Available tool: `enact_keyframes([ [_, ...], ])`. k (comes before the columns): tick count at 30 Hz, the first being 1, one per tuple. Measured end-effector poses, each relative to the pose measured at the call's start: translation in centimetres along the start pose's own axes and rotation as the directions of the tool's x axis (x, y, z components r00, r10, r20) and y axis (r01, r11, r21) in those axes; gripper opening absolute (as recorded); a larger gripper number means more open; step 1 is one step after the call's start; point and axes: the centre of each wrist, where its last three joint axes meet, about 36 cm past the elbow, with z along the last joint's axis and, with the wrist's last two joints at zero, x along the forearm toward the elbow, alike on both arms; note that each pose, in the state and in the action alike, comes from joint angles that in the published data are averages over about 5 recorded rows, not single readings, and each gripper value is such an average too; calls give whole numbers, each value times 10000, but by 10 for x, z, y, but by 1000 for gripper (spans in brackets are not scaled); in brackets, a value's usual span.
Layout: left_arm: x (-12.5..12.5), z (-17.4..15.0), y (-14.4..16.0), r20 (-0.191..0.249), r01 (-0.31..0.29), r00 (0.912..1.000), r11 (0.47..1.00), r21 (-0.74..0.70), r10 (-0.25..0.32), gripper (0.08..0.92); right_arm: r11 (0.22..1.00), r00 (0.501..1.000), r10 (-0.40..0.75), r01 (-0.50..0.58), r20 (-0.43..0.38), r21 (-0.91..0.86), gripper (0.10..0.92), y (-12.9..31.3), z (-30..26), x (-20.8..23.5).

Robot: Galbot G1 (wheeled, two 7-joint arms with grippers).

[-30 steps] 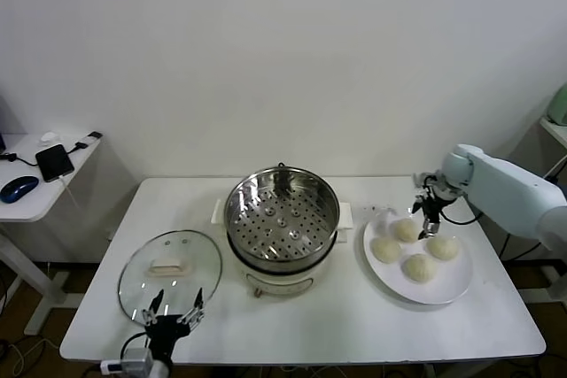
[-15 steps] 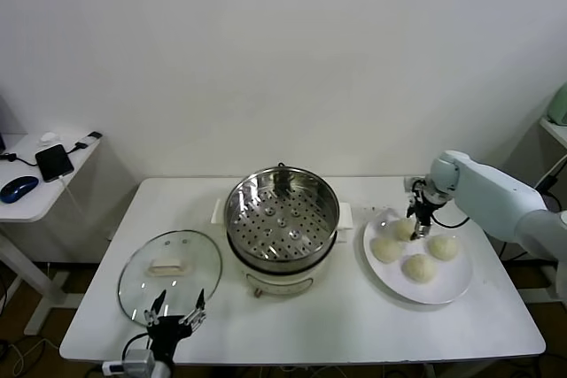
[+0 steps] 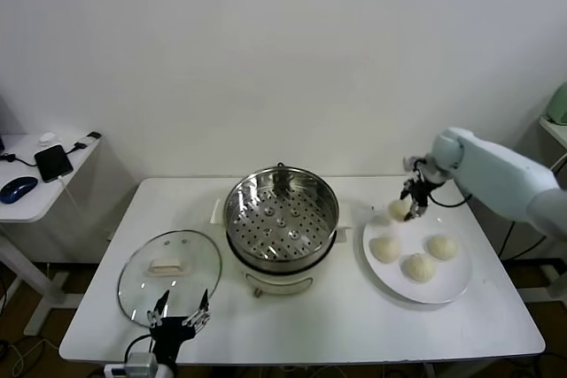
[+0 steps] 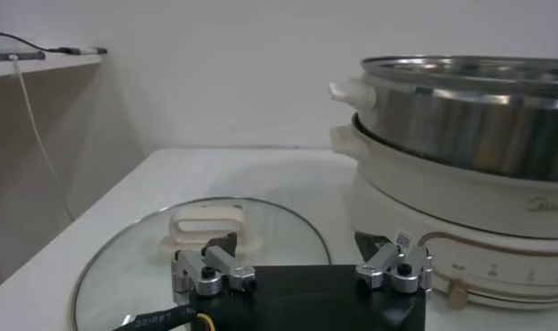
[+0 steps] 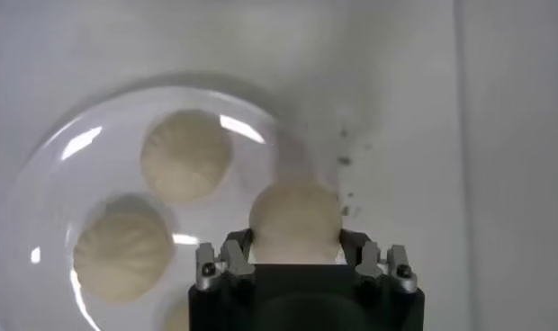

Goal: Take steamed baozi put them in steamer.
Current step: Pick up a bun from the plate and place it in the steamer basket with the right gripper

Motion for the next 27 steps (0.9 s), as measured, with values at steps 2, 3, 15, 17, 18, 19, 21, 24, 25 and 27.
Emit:
enact_keyframes([
  [2, 1, -1, 0, 29, -8, 10000, 10000, -16, 8, 823, 9979, 9992, 212, -231, 333, 602, 662, -13, -21, 30],
  [3, 1, -2, 0, 40, -7, 10000, 10000, -25, 7, 823, 9949, 9983, 293, -340, 512, 951, 662, -19, -34, 45],
  [15, 5, -3, -7, 15, -78, 10000, 9998, -161, 79, 823, 7381, 9856, -610, -620, 1580, 6719, 662, -7, -234, 118],
  [17, 5, -3, -7, 2, -91, 10000, 9997, -205, 91, 823, 6560, 9864, -781, -586, 1449, 7525, 662, -2, -255, 112],
  [18, 5, -3, -8, 0, -93, 10000, 9997, -228, 93, 823, 6134, 9870, -844, -565, 1365, 7877, 662, 0, -264, 108],
  [19, 5, -3, -8, -1, -92, 10000, 9996, -251, 92, 823, 5717, 9878, -893, -539, 1274, 8187, 662, 1, -271, 103],
  [21, 5, -3, -8, 1, -90, 10000, 9995, -290, 90, 823, 4934, 9894, -960, -476, 1087, 8685, 662, 3, -284, 92],
  [24, 5, -3, -7, 9, -95, 10000, 9994, -341, 95, 823, 3926, 9917, -987, -371, 822, 9190, 664, 2, -296, 73],
  [25, 4, -3, -7, 12, -98, 10000, 9993, -357, 99, 823, 3632, 9924, -982, -340, 746, 9311, 665, 2, -300, 66],
  [27, 4, -3, -7, 17, -103, 9999, 9992, -385, 103, 823, 3131, 9936, -943, -295, 619, 9492, 669, 0, -305, 54],
])
